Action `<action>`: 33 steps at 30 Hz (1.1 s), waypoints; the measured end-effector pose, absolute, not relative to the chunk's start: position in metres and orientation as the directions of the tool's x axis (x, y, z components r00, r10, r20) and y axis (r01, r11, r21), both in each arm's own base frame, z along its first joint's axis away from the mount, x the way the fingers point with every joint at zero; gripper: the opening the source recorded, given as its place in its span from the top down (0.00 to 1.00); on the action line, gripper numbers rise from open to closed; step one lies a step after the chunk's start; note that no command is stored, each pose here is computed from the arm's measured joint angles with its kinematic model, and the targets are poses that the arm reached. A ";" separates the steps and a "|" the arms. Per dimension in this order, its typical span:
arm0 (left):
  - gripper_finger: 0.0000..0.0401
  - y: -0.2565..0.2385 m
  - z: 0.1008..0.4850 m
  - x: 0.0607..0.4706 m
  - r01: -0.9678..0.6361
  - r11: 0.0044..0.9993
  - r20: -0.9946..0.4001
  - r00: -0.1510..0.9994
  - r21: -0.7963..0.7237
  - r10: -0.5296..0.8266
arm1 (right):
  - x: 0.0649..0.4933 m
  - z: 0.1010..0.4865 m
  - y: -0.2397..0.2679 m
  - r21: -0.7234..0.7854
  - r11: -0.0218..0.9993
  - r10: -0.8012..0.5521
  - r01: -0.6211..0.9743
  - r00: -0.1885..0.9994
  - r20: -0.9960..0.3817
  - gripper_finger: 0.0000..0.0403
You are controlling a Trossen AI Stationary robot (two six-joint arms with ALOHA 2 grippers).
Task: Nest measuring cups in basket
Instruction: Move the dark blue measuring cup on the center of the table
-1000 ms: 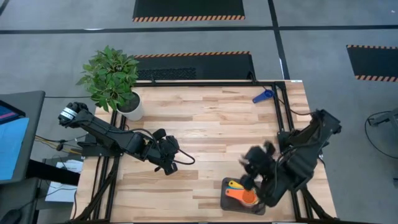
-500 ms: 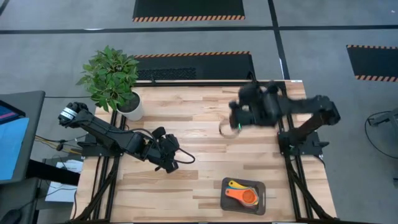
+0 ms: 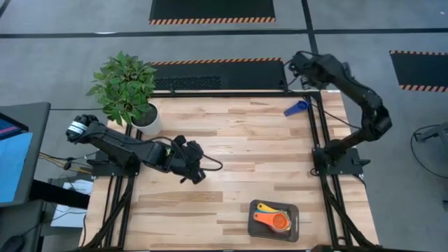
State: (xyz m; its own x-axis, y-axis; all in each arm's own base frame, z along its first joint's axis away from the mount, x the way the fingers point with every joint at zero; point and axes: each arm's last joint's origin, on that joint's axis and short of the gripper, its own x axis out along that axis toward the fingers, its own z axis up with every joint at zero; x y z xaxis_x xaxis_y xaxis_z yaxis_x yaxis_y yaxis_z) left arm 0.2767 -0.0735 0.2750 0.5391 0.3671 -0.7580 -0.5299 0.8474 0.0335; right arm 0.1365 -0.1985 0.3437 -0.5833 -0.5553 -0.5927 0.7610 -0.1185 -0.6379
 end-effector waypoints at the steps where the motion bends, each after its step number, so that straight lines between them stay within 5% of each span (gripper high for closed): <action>1: 0.97 -0.071 0.275 0.277 -0.539 0.842 -0.757 0.538 0.030 0.372 | 0.142 0.341 -0.199 -0.627 -0.090 -0.555 0.774 -0.562 -0.613 0.84; 5: 0.97 -0.062 0.276 0.281 -0.567 0.823 -0.751 0.537 0.017 0.385 | 0.166 0.319 -0.210 -0.417 0.072 -0.466 0.906 -0.339 -0.817 0.84; 10: 0.97 -0.053 0.276 0.283 -0.592 0.806 -0.750 0.528 0.010 0.398 | 0.185 0.296 -0.246 -0.281 0.237 -0.499 0.930 -0.132 -0.856 0.84; 13: 0.97 -0.051 0.276 0.284 -0.607 0.795 -0.764 0.524 -0.023 0.378 | 0.180 0.284 -0.271 -0.311 0.121 -0.540 0.943 -0.200 -0.818 0.84; 16: 0.97 -0.050 0.275 0.284 -0.616 0.787 -0.771 0.523 -0.048 0.363 | 0.154 0.261 -0.290 -0.286 0.073 -0.374 0.955 -0.239 -0.896 0.84; 19: 0.97 -0.051 0.275 0.284 -0.621 0.782 -0.773 0.523 -0.058 0.358 | 0.142 0.249 -0.285 -0.264 0.145 -0.157 0.953 -0.242 -0.958 0.84; 30: 0.97 -0.049 0.275 0.284 -0.623 0.782 -0.762 0.519 -0.028 0.387 | 0.151 0.271 -0.270 -0.237 0.209 -0.225 0.949 -0.189 -0.956 0.84; 33: 0.97 -0.049 0.276 0.284 -0.626 0.779 -0.758 0.518 -0.022 0.395 | 0.153 0.269 -0.271 -0.228 0.303 -0.220 0.925 -0.165 -0.961 0.84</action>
